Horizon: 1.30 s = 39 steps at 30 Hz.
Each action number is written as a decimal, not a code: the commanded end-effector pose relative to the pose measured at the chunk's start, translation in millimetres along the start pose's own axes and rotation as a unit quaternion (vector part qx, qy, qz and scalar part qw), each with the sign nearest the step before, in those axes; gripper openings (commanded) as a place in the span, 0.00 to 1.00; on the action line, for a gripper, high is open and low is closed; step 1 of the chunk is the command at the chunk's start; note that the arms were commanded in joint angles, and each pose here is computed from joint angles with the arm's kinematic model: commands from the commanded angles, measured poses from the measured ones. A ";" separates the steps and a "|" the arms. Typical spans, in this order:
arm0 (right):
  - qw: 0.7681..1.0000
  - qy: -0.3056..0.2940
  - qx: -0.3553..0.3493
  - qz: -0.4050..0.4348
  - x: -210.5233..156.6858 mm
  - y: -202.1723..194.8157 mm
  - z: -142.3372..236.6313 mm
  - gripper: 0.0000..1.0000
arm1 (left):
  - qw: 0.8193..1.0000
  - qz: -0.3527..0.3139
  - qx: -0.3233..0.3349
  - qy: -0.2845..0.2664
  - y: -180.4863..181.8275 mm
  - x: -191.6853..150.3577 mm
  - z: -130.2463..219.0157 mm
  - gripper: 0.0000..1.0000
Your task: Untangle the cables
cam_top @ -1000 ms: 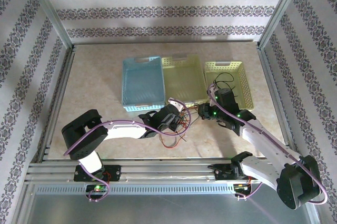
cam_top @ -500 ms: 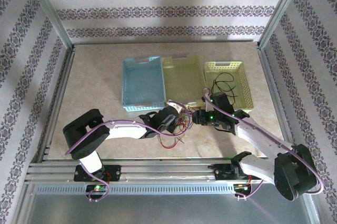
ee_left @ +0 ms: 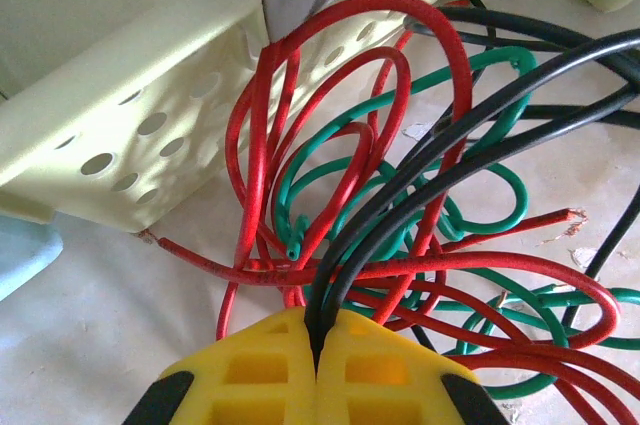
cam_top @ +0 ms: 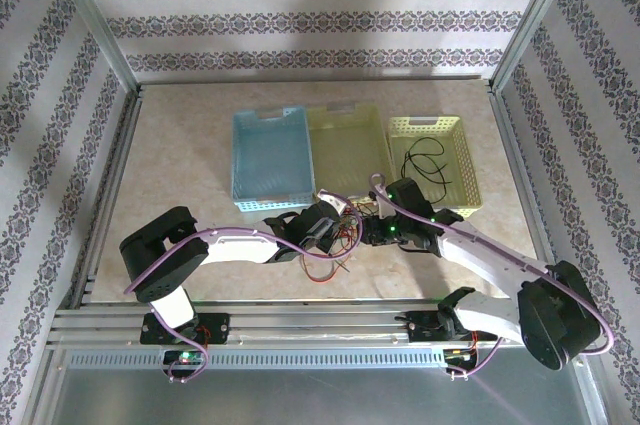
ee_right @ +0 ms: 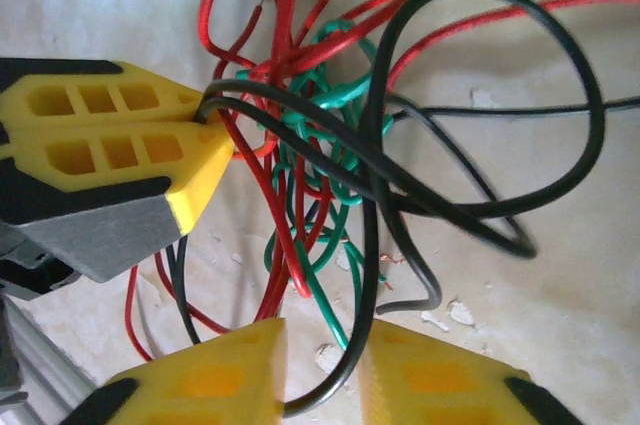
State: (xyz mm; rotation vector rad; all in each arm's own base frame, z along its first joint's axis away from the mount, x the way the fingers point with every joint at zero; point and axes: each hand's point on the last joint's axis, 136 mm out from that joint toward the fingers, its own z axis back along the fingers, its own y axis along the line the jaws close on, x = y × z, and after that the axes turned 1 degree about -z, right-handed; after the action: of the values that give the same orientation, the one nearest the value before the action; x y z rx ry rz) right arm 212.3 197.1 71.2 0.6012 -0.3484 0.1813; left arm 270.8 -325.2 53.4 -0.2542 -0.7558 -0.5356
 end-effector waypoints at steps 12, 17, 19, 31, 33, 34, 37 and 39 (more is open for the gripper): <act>0.929 -0.335 -0.161 -0.010 87.0 -25.3 144.3 0.00 | 0.999 -0.008 0.022 0.028 8.4 -21.2 -6.7 0.11; 0.882 -0.428 -0.193 -0.041 105.2 -35.2 210.1 0.00 | 0.999 -0.010 0.027 0.040 10.4 -29.2 -11.1 0.12; 0.870 -0.451 -0.194 -0.047 113.3 -34.4 229.5 0.00 | 0.999 -0.010 0.030 0.042 11.8 -32.2 -12.1 0.12; 0.810 -0.551 -0.193 -0.048 160.2 -21.4 322.2 0.00 | 0.998 -0.010 0.038 0.051 16.4 -42.3 -12.1 0.11; 0.806 -0.560 -0.185 -0.036 169.3 -12.7 333.7 0.00 | 0.998 -0.009 0.038 0.052 16.8 -43.2 -11.9 0.11; 0.803 -0.565 -0.185 -0.031 173.5 -9.8 339.5 0.00 | 0.998 -0.009 0.038 0.053 17.2 -43.5 -11.8 0.11; 0.793 -0.578 -0.189 -0.019 187.1 -4.9 353.2 0.00 | 0.998 -0.010 0.037 0.052 16.7 -43.4 -11.6 0.11; 0.790 -0.581 -0.193 -0.018 196.9 -6.3 358.3 0.00 | 0.998 -0.010 0.036 0.052 16.2 -42.9 -11.7 0.12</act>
State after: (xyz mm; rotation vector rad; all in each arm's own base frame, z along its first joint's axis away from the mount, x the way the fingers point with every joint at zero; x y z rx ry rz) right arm 295.4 -3.5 388.4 0.2317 -1.4650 -0.3739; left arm 264.2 -308.7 22.6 -0.1812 -0.6987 -0.5433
